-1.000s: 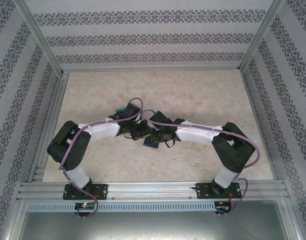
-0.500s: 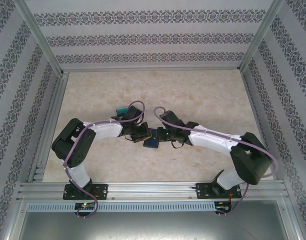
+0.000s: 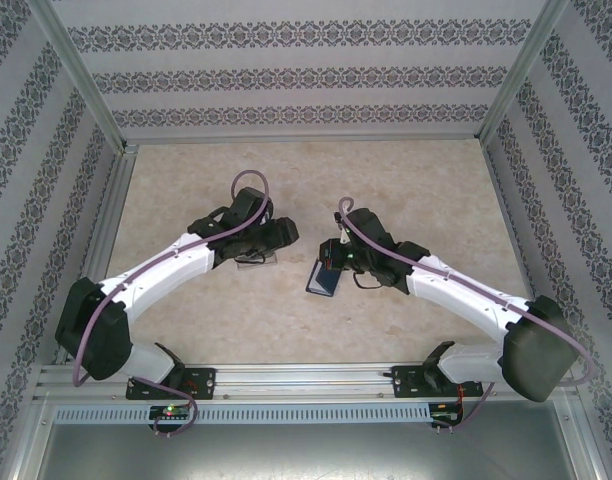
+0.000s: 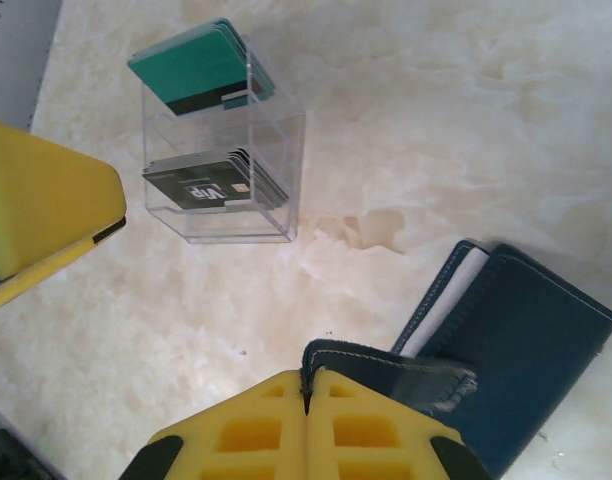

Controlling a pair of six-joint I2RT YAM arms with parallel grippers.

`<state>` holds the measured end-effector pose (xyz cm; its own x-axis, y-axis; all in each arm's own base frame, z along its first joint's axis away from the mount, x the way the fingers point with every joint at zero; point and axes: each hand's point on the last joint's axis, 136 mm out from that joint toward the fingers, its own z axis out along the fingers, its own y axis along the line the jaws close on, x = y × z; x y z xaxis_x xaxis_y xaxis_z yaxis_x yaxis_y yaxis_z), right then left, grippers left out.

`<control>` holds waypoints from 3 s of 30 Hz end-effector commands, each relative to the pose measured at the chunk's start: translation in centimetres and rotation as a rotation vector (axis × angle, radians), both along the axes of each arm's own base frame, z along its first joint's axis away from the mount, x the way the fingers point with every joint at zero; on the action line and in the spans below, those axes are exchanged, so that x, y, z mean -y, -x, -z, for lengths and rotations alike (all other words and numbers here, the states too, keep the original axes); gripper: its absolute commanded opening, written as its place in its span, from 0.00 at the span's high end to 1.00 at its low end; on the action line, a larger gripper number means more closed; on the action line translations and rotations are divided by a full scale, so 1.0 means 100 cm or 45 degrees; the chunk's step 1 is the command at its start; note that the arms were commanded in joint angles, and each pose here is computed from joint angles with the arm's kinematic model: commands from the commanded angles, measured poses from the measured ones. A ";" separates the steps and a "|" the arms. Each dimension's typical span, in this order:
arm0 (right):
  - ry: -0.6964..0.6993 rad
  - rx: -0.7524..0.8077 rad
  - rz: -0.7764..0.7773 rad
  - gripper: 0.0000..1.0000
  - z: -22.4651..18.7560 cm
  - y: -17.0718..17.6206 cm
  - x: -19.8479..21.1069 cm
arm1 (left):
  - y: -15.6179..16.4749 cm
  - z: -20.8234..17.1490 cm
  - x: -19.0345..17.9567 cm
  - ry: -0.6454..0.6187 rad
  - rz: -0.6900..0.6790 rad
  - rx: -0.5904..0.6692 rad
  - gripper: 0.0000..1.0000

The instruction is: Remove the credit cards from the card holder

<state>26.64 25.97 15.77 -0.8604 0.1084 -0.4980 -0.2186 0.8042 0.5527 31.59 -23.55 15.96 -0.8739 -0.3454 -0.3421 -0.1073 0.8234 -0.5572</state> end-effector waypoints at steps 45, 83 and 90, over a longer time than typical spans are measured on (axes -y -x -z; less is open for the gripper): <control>0.421 -0.374 0.267 0.93 0.122 0.009 0.098 | 0.031 0.091 0.077 0.089 0.402 -0.281 0.49; 0.159 -0.306 0.506 0.63 0.092 0.014 0.129 | 0.046 0.081 0.177 0.373 0.733 -0.252 0.50; 0.112 -0.345 0.479 0.62 0.095 0.011 0.119 | 0.048 0.087 0.184 0.408 0.764 -0.286 0.51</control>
<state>25.55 13.62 6.68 -0.8674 0.3884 -0.3111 0.2235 0.8626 0.4538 26.72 -40.34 5.43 -0.9894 0.1335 -0.0577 0.1302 0.6362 -0.7605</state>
